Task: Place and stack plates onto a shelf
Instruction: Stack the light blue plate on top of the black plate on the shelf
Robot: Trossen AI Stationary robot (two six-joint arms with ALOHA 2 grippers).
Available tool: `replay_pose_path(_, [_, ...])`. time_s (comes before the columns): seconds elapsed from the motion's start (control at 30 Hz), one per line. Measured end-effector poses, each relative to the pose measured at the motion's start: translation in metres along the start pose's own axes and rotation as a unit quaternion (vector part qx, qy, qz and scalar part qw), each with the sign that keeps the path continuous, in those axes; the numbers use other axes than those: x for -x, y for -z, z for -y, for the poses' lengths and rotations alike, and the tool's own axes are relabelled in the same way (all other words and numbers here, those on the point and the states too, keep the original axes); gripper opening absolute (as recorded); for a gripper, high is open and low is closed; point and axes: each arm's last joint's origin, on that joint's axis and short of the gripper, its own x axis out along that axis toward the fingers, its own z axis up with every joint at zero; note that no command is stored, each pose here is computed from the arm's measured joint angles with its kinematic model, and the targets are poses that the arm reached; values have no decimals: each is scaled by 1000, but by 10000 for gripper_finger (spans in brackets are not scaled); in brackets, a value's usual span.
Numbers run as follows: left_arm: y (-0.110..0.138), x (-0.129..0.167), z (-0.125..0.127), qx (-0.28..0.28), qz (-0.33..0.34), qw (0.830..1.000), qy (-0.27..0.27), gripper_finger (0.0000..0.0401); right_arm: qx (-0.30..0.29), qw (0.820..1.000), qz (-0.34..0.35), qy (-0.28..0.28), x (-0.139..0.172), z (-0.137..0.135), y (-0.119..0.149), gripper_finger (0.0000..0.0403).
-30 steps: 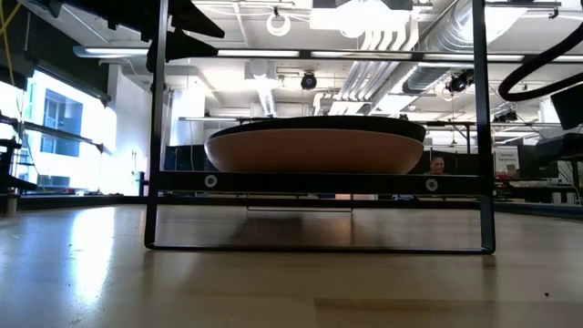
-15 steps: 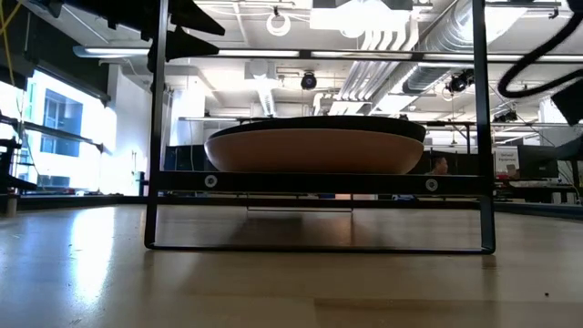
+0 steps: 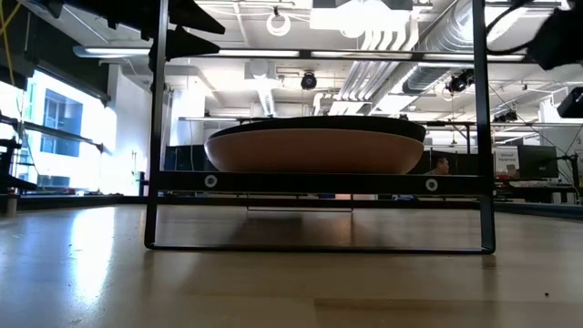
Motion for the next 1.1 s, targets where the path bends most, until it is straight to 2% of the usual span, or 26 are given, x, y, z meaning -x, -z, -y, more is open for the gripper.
replay_pose_path(0.2, [0,0,0,-7,0,1000,0,166,-83,992,92,-31,22,13,-5,0])
replay_pose_path(0.4, [-3,0,1,-38,14,999,5,166,-130,974,178,-45,33,23,-22,0])
replay_pose_path(0.6, [-8,0,3,-37,37,999,14,166,-118,956,247,-108,46,25,-39,0])
replay_pose_path(0.7, [-8,0,3,-38,37,999,14,166,-125,946,275,-116,49,28,-48,0])
replay_pose_path(0.93, [-10,1,4,-33,47,998,17,166,-185,915,334,-133,45,39,-95,0])
replay_pose_path(1.1, [-13,3,4,-33,60,997,21,165,-187,923,322,-93,43,44,-131,0])
